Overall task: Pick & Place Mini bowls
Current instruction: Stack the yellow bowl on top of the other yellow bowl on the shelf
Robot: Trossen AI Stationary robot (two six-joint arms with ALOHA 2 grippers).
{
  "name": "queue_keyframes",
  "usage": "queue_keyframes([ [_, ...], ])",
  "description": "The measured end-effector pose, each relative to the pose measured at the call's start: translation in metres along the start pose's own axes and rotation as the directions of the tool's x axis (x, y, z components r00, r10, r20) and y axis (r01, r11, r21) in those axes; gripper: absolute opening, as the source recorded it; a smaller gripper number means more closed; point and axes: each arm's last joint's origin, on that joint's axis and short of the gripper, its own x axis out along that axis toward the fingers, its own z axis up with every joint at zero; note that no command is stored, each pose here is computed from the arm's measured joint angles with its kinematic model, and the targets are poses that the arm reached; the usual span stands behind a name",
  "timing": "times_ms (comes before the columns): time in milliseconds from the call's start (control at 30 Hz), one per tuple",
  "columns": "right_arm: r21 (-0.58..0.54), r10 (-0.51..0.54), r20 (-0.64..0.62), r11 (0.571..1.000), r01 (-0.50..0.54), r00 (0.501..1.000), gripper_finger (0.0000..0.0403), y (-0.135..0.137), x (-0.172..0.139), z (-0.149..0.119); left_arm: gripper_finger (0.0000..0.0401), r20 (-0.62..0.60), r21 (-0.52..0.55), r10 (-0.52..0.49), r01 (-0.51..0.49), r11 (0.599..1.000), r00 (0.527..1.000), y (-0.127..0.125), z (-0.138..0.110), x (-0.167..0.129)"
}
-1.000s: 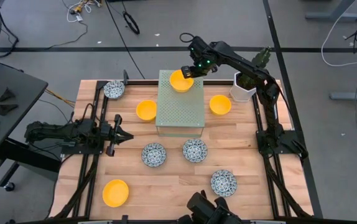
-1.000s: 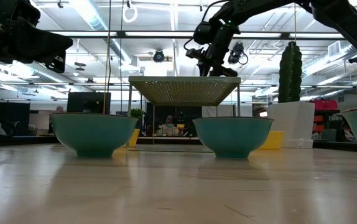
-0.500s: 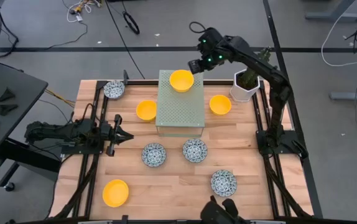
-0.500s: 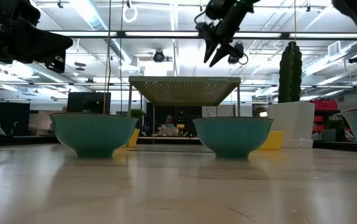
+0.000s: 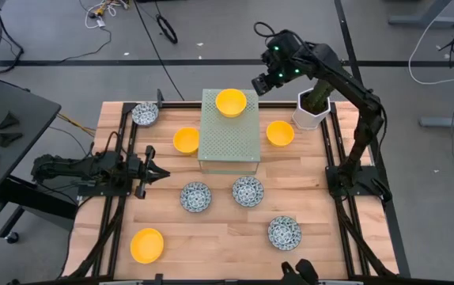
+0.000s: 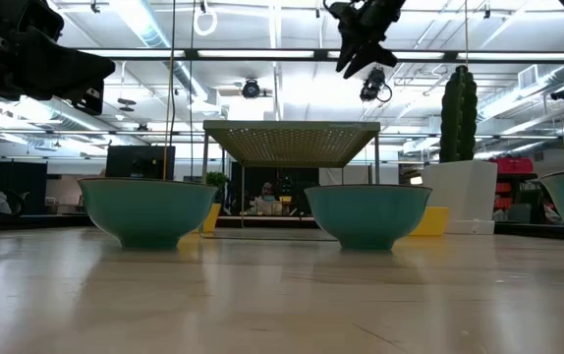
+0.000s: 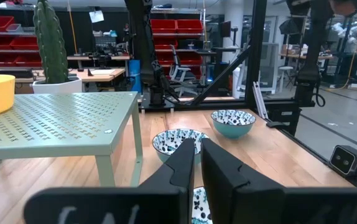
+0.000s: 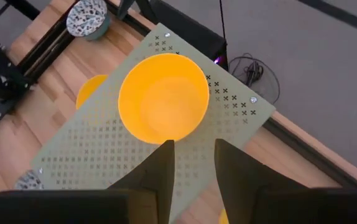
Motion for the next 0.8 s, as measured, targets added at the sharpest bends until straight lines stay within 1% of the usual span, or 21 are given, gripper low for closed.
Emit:
queue_keyframes([
  [200, -0.074, 0.004, 0.004, 0.997, -0.003, 1.000, 0.0114, 0.003, -0.018, -0.007, 0.0034, 0.000, 0.000, 0.000, 0.000, 1.000, 1.000, 0.000, 0.000, 0.000],
  [467, -0.182, 0.045, 0.035, 0.983, -0.038, 0.998, 0.0111, 0.017, -0.038, -0.021, 0.0034, -0.001, 0.000, 0.000, 0.000, 1.000, 1.000, 0.000, 0.000, 0.000],
  [633, -0.215, 0.081, 0.065, 0.975, -0.065, 0.995, 0.0111, 0.019, -0.044, -0.044, 0.0034, 0.000, 0.000, 0.000, 0.000, 1.000, 1.000, 0.000, 0.000, 0.000],
  [800, -0.223, 0.090, 0.081, 0.972, -0.070, 0.993, 0.0111, 0.011, -0.052, -0.074, 0.0034, 0.000, 0.000, 0.000, 0.000, 1.000, 1.000, 0.000, 0.000, 0.000],
])
